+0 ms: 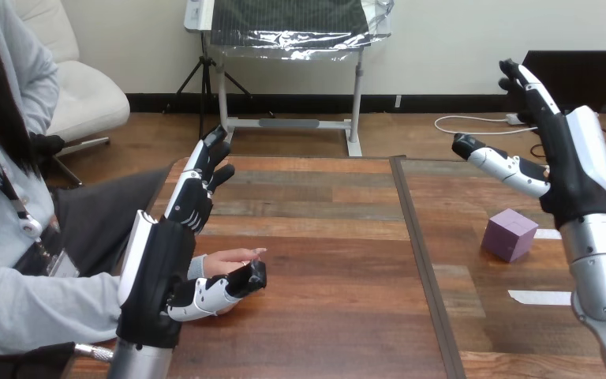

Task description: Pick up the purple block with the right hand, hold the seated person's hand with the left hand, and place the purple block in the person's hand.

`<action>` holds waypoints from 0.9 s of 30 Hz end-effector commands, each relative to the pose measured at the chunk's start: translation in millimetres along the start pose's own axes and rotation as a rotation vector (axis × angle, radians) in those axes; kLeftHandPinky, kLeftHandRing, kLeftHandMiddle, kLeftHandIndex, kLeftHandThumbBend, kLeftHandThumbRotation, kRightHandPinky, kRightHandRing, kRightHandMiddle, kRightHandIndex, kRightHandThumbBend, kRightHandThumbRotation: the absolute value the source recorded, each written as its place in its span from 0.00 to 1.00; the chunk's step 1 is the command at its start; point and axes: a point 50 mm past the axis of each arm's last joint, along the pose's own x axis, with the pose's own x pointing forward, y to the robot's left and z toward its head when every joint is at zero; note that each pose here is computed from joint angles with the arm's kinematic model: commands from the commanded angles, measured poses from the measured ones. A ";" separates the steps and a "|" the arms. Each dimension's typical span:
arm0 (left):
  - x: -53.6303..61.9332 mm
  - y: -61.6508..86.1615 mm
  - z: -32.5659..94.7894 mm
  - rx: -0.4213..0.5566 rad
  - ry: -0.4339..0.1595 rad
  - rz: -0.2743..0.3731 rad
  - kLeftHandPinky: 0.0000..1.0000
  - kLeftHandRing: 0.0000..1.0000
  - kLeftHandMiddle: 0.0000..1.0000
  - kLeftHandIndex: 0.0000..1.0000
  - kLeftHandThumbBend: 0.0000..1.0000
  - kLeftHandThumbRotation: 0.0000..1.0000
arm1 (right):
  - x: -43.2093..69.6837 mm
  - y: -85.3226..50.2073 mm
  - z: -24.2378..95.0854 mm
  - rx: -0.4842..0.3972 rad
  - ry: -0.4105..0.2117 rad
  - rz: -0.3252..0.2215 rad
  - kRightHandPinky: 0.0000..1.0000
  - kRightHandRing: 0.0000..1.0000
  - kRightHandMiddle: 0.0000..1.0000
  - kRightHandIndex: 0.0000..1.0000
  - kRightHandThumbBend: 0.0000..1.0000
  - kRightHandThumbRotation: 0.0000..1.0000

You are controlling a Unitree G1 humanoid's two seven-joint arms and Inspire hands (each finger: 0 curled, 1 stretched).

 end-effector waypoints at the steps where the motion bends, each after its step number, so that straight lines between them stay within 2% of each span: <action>1: 16.4 -3.8 7.5 -0.006 -0.079 -0.001 0.90 0.96 0.99 0.96 1.00 0.67 | 30.2 -21.7 16.2 -0.053 -0.051 -0.078 0.80 0.89 0.86 0.90 1.00 0.78; 8: 15.9 -7.6 8.5 -0.019 -0.083 -0.017 0.90 0.97 0.99 0.97 1.00 0.67 | 33.6 -26.0 11.2 -0.081 -0.011 -0.076 0.77 0.88 0.85 0.90 1.00 0.76; 15: 14.5 -10.8 10.2 -0.040 -0.087 -0.004 0.90 0.96 0.99 0.97 1.00 0.67 | 36.3 -29.2 3.9 -0.114 0.057 -0.059 0.75 0.88 0.85 0.88 1.00 0.76; 27: 13.6 -12.7 13.2 -0.040 -0.105 -0.010 0.91 0.97 0.99 0.96 1.00 0.68 | 35.9 -29.7 -7.2 -0.148 0.149 -0.038 0.76 0.88 0.85 0.87 1.00 0.69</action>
